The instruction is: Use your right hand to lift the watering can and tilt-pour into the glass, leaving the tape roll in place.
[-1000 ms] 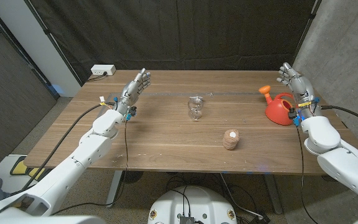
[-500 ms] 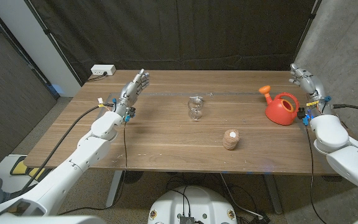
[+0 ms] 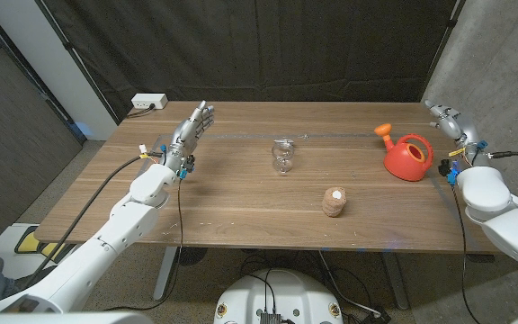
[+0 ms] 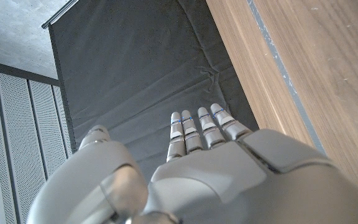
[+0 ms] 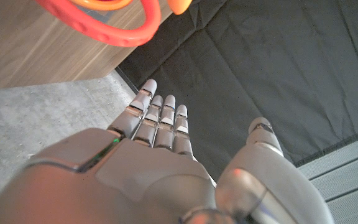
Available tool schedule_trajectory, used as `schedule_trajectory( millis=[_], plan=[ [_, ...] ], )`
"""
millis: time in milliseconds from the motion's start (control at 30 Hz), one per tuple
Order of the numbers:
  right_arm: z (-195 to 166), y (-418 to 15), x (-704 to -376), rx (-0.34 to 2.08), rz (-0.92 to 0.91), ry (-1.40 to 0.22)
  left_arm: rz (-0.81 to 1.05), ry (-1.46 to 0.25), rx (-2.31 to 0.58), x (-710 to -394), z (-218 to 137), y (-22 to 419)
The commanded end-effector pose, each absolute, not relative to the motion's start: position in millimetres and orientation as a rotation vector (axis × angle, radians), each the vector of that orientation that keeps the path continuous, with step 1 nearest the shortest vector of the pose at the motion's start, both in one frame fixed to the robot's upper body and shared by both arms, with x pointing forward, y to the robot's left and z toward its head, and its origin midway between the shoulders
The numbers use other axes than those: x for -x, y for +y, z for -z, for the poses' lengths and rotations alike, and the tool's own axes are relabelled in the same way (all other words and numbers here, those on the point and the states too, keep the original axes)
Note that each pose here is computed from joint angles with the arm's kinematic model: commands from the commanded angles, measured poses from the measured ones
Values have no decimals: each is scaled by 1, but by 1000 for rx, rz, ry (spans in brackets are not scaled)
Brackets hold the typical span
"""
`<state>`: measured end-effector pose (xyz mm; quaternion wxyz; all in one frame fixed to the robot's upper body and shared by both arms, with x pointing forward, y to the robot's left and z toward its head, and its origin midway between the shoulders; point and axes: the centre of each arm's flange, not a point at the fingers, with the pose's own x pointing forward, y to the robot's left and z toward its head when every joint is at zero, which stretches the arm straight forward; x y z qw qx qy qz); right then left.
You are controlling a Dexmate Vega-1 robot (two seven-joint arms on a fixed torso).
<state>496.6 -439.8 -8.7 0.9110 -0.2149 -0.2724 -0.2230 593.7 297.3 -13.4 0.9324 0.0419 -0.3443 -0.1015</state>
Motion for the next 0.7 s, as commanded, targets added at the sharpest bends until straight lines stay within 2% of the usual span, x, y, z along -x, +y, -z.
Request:
schedule_trajectory(
  millis=[33,700],
  plan=[
    [17,-456,-493,522,520,-468,194,-708,-76,-588,18,297],
    [20,-455,-501,684,488,-365,204,-700,-55,-585,22,291]
  ],
)
